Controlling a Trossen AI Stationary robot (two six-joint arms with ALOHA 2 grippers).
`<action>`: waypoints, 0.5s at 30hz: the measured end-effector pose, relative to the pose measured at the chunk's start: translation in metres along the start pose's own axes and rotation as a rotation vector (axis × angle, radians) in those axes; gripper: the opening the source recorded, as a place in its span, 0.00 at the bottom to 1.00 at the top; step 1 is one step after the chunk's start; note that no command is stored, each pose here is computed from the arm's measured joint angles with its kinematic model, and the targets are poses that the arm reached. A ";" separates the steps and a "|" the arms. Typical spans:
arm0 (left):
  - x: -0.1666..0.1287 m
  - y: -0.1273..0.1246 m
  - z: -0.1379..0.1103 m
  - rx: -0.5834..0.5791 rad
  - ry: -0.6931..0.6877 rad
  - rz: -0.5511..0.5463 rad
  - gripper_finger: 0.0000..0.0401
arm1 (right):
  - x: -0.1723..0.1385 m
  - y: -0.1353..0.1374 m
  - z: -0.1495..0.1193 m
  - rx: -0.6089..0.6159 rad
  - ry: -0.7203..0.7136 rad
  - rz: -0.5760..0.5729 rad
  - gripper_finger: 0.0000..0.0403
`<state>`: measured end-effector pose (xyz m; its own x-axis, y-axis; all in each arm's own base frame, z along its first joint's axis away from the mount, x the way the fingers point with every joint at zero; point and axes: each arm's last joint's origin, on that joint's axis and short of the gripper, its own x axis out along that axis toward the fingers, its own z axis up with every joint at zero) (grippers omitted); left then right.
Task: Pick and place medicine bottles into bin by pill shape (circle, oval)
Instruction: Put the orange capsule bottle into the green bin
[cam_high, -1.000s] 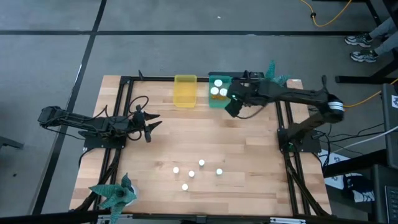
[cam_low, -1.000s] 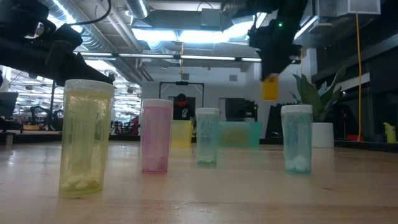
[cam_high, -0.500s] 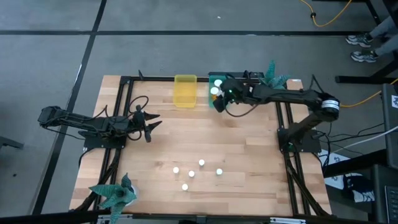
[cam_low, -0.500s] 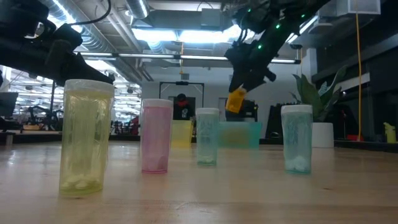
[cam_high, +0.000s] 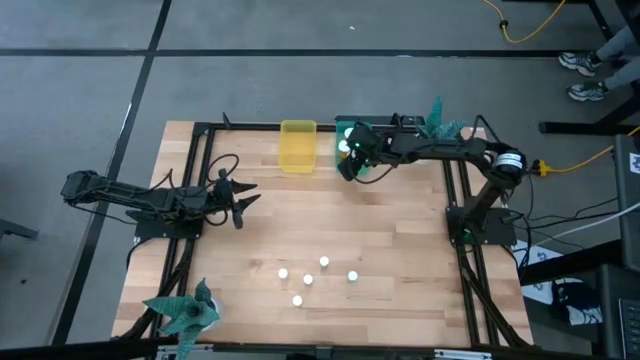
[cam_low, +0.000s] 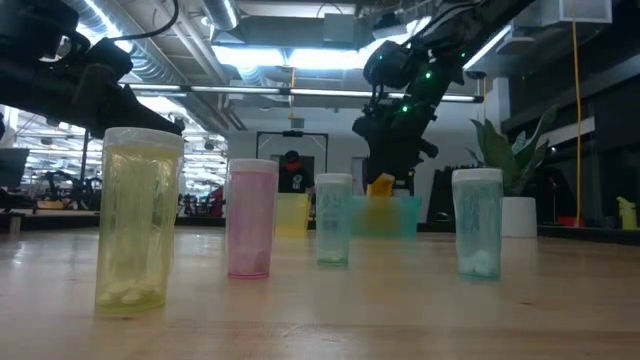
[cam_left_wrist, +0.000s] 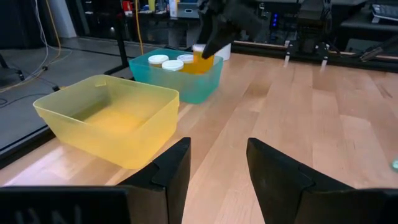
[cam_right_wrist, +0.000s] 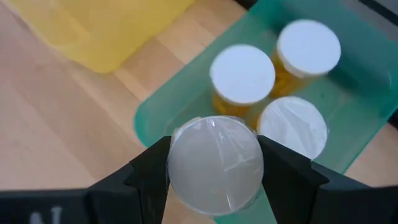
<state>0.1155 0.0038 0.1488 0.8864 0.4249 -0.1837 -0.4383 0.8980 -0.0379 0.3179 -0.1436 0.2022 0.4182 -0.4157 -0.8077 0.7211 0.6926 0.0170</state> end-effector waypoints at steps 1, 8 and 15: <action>0.000 0.000 0.000 0.000 0.000 0.000 0.37 | 0.002 -0.001 -0.001 0.004 0.003 -0.012 0.53; 0.000 0.000 0.000 0.001 0.000 0.000 0.37 | 0.011 -0.004 -0.004 0.024 0.038 -0.045 0.53; 0.000 0.000 0.000 0.000 0.000 0.000 0.37 | 0.021 -0.006 -0.013 0.030 0.103 -0.094 0.53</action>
<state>0.1155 0.0038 0.1488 0.8865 0.4247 -0.1839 -0.4382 0.8981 -0.0384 0.3157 -0.1489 0.1778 0.2904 -0.4143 -0.8626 0.7711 0.6351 -0.0455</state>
